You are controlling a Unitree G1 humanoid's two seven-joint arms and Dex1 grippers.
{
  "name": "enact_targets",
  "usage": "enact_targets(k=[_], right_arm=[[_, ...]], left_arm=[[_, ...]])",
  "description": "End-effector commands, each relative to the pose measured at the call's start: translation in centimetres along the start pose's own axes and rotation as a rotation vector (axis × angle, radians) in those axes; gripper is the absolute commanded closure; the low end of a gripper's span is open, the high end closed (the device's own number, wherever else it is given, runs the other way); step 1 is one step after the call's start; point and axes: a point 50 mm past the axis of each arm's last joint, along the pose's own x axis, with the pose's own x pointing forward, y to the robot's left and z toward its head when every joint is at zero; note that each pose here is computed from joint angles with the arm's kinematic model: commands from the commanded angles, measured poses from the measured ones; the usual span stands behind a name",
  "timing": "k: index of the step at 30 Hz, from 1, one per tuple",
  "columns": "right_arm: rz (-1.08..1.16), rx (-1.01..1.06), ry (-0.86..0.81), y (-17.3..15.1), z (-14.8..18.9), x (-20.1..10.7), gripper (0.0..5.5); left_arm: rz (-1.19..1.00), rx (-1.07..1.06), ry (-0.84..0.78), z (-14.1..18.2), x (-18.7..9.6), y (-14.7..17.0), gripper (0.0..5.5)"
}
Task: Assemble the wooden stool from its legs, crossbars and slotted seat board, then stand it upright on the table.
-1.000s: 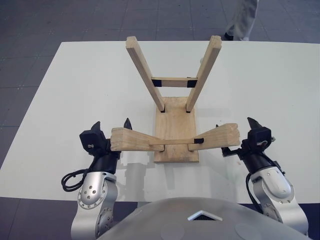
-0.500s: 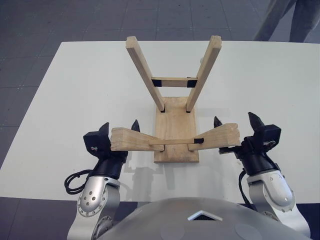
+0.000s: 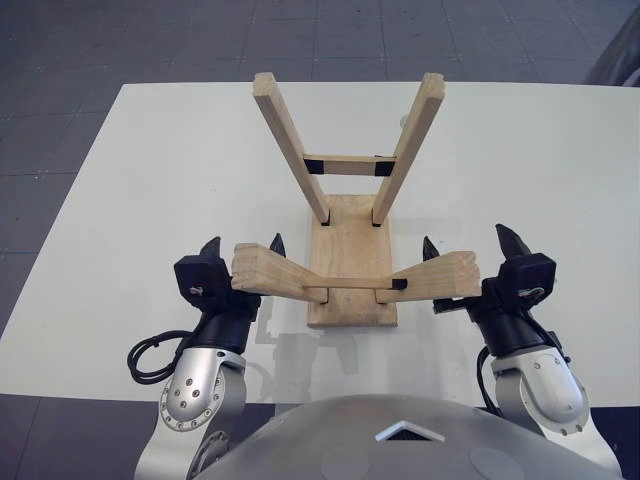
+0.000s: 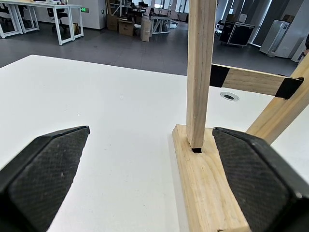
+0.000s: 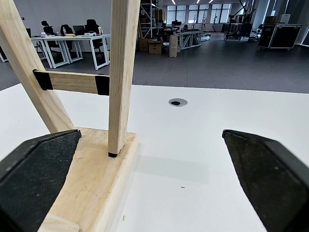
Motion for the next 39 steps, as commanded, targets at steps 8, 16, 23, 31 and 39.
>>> enact_targets(k=[8,16,23,31,39], right_arm=[[-0.107,-0.004,0.048,-2.7,-1.3,0.7,0.02],[-0.255,-0.012,0.039,-5.3,-1.3,0.6,0.02],[0.082,0.075,0.005,0.1,-0.5,0.7,0.02],[0.202,0.079,-0.007,2.0,-0.3,0.4,0.02],[0.091,-0.023,-0.014,-0.6,-0.5,0.9,0.02]], left_arm=[[-0.004,-0.036,0.019,-0.9,0.7,0.6,0.75],[0.123,-0.029,-0.028,-0.4,1.0,2.8,0.75],[-0.072,-0.047,0.033,-0.7,0.6,0.0,0.75],[-0.207,-0.066,0.087,-1.1,0.1,-2.2,0.75],[-0.121,-0.025,0.067,-1.8,1.2,-0.4,0.75]])
